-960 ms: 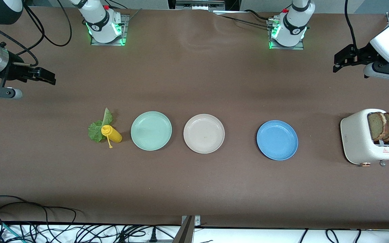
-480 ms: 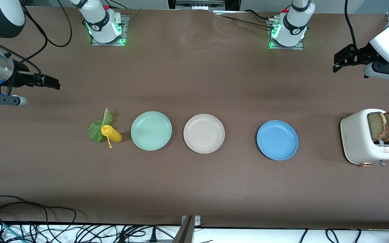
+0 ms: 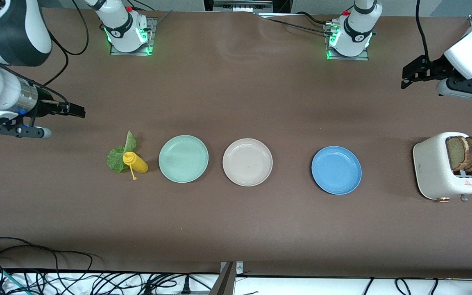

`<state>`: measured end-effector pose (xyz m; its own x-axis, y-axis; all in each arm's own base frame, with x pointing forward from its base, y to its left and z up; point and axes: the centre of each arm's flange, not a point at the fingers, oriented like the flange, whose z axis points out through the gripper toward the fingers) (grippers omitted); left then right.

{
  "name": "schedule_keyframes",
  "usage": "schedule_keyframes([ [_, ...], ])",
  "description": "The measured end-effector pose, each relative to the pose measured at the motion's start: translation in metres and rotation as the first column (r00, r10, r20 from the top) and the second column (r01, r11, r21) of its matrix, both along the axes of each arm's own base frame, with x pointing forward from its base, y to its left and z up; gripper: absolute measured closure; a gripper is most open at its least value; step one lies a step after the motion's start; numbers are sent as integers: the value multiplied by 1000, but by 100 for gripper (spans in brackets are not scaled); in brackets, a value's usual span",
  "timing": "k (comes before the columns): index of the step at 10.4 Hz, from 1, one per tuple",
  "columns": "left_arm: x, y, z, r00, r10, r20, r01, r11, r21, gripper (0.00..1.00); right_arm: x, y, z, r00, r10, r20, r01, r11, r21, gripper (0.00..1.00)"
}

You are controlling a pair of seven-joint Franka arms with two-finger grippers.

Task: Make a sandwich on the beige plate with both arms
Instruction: 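Reach the right gripper to the lettuce while the left gripper reaches the toaster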

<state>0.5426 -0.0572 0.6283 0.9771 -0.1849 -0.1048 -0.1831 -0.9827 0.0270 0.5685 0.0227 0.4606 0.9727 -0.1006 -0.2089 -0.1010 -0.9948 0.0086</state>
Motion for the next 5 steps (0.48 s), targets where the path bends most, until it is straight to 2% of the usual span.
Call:
schedule_keyframes([
  [2, 7, -4, -15, 1000, -6, -26, 6, 1000, 1, 0, -3, 4, -29, 1000, -24, -8, 24, 998, 49, 0],
  [5, 19, -2, -31, 999, -2, -49, 2, 1000, 4, 0, -6, 5, -66, 999, -38, -25, 39, 997, 63, 0],
])
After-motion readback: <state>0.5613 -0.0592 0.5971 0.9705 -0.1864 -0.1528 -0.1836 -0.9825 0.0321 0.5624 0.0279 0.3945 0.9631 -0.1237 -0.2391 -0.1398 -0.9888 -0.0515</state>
